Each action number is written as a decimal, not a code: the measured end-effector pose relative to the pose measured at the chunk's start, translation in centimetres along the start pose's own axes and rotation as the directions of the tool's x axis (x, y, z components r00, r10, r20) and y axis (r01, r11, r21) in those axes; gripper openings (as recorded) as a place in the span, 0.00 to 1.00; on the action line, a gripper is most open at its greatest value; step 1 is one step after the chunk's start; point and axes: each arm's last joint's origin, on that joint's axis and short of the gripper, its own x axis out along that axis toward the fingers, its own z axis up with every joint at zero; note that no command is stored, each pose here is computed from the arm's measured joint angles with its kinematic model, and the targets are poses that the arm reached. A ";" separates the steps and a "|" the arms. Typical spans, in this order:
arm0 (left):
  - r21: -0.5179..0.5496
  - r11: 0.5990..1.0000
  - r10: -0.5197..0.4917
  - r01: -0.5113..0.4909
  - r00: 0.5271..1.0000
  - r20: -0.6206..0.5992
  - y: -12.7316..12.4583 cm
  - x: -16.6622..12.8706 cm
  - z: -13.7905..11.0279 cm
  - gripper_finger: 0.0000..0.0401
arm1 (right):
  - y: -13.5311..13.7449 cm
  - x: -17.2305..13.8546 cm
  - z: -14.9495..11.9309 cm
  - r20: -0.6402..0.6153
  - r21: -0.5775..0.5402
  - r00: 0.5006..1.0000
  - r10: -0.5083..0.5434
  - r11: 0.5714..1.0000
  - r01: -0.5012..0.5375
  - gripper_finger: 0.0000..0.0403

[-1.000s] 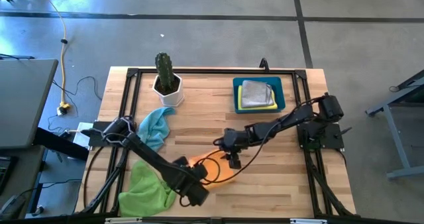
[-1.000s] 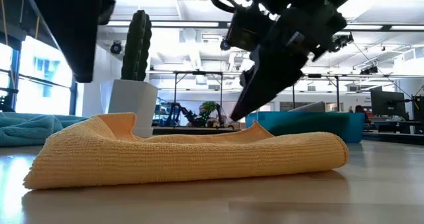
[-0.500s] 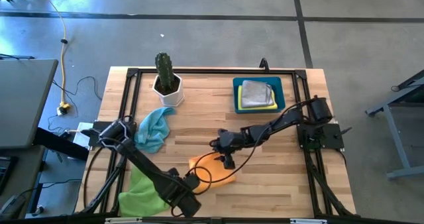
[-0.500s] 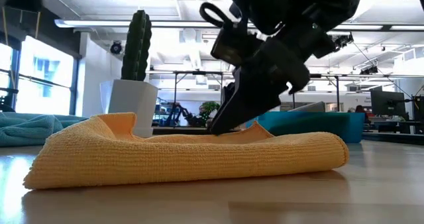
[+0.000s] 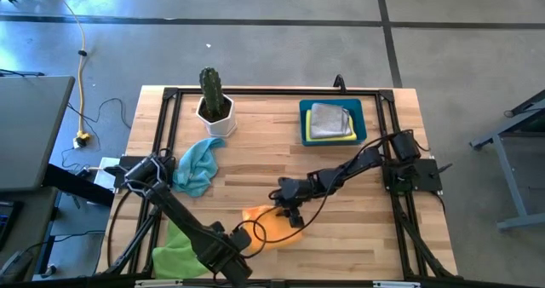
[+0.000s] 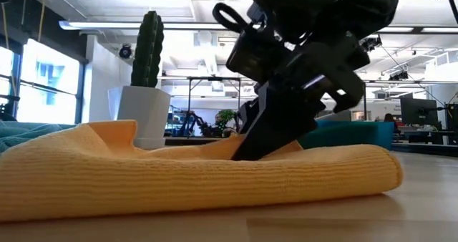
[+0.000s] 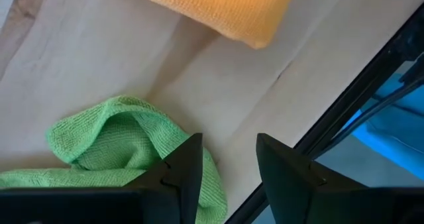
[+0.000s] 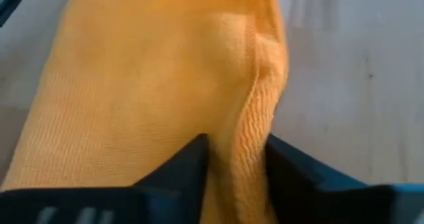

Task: Fold microfiber towels
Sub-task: Put the folded orange microfiber cloth into the blue bin, then fold the blue microfiber cloth

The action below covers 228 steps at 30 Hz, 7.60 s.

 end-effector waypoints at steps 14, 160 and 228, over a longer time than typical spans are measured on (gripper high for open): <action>0.001 0.999 0.037 -0.037 0.999 -0.003 0.3 0.0 -0.1 0.32 | 1.0 -1.0 -0.3 -0.066 0.020 0.995 -0.071 0.997 0.072 0.01; -0.012 0.868 0.470 -0.497 0.829 -0.303 20.5 6.1 8.8 0.29 | -6.3 -33.2 -0.1 0.018 0.688 0.746 -0.665 0.550 0.473 0.42; -0.051 0.956 -0.281 0.290 0.949 0.142 8.4 0.7 5.5 0.29 | -8.4 -5.8 -0.1 0.153 0.120 0.943 -0.295 0.953 0.278 0.42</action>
